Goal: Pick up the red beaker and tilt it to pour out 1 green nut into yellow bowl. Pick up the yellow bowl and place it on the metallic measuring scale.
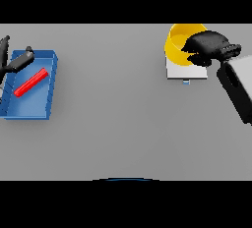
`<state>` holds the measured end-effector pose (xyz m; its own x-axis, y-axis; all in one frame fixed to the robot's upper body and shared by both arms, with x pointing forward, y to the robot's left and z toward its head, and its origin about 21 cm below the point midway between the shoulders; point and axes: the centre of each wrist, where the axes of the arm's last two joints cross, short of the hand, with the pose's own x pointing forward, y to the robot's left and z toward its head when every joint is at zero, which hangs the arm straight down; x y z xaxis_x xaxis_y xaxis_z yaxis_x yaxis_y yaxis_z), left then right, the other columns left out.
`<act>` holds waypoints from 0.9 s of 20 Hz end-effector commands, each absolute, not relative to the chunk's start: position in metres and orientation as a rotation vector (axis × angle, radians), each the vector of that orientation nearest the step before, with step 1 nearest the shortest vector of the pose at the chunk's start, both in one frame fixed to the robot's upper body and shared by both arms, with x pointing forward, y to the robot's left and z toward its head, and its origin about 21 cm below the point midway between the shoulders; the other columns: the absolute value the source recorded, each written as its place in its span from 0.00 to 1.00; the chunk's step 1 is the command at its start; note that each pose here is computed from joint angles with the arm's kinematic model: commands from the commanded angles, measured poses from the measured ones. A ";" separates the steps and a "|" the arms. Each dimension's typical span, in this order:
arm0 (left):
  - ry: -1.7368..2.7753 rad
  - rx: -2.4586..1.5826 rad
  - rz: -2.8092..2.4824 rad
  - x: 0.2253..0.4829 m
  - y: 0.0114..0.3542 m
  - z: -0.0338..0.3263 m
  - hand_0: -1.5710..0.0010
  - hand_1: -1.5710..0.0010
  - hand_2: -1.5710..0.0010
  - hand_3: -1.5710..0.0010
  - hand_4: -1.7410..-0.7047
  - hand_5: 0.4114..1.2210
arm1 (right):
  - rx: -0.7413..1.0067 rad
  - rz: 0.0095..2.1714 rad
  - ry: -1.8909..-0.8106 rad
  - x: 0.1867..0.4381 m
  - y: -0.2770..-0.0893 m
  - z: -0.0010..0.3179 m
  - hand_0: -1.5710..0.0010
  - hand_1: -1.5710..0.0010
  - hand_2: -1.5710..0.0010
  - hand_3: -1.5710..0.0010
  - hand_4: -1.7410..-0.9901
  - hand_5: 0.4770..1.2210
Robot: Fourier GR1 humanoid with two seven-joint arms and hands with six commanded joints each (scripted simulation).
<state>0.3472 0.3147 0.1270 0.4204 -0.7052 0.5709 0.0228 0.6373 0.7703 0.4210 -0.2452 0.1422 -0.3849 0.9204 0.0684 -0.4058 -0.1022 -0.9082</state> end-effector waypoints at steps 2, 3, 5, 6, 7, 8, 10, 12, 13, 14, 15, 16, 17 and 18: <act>-1.046 0.768 -0.510 0.348 0.317 0.128 1.00 1.00 1.00 1.00 0.89 0.43 | -0.678 1.662 -1.113 0.427 -0.252 0.135 0.00 0.00 0.00 0.22 0.03 1.00; -1.048 0.770 -0.510 0.347 0.316 0.125 1.00 1.00 1.00 1.00 0.89 0.43 | -0.681 1.653 -1.100 0.427 -0.254 0.126 0.00 0.00 0.00 0.20 0.02 1.00; -1.042 0.776 -0.510 0.349 0.317 0.129 1.00 1.00 1.00 1.00 0.89 0.43 | -0.682 1.633 -1.099 0.432 -0.260 0.118 0.00 0.00 0.00 0.13 0.02 1.00; -1.043 0.767 -0.522 0.348 0.316 0.125 1.00 1.00 1.00 1.00 0.90 0.42 | -0.691 1.624 -1.094 0.433 -0.263 0.114 0.00 0.00 0.00 0.12 0.02 1.00; -1.038 0.774 -0.515 0.350 0.316 0.128 1.00 1.00 1.00 1.00 0.90 0.42 | -0.695 1.622 -1.088 0.435 -0.261 0.109 0.00 0.00 0.00 0.10 0.02 1.00; -1.039 0.773 -0.523 0.350 0.320 0.127 1.00 1.00 1.00 1.00 0.91 0.41 | -0.686 1.624 -1.092 0.436 -0.262 0.108 0.00 0.01 0.00 0.09 0.02 1.00; -1.052 0.772 -0.526 0.349 0.320 0.130 1.00 1.00 1.00 1.00 0.91 0.40 | -0.678 1.608 -1.076 0.437 -0.261 0.096 0.00 0.03 0.00 0.06 0.02 1.00; -1.057 0.765 -0.521 0.348 0.315 0.130 1.00 1.00 1.00 1.00 0.91 0.39 | -0.686 1.592 -1.054 0.438 -0.260 0.089 0.00 0.05 0.00 0.05 0.02 1.00; -1.050 0.767 -0.519 0.348 0.316 0.128 1.00 1.00 1.00 1.00 0.90 0.39 | -0.684 1.597 -1.058 0.440 -0.258 0.088 0.00 0.06 0.00 0.04 0.02 1.00; -1.048 0.768 -0.512 0.349 0.317 0.129 1.00 1.00 1.00 1.00 0.90 0.40 | -0.677 1.596 -1.070 0.440 -0.260 0.087 0.00 0.07 0.00 0.05 0.02 1.00; -1.048 0.764 -0.515 0.351 0.314 0.128 1.00 1.00 1.00 1.00 0.90 0.40 | -0.671 1.600 -1.069 0.440 -0.262 0.086 0.01 0.10 0.00 0.06 0.03 1.00; -1.053 0.761 -0.523 0.351 0.313 0.127 1.00 1.00 1.00 1.00 0.90 0.40 | -0.663 1.595 -1.067 0.441 -0.263 0.086 0.03 0.11 0.00 0.16 0.02 1.00; -1.049 0.760 -0.522 0.352 0.314 0.127 1.00 1.00 1.00 1.00 0.90 0.41 | -0.659 1.587 -1.046 0.442 -0.263 0.086 0.02 0.10 0.00 0.26 0.02 1.00; -1.042 0.764 -0.519 0.350 0.314 0.123 1.00 1.00 1.00 1.00 0.90 0.41 | -0.644 1.575 -1.043 0.443 -0.265 0.089 0.02 0.08 0.05 0.35 0.11 1.00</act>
<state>0.3498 0.3145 0.1227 0.4263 -0.7039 0.5681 0.0299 0.6386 0.7689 0.4434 -0.2648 0.0889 -0.2642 0.9574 0.1166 -0.4809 -0.0260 -0.8764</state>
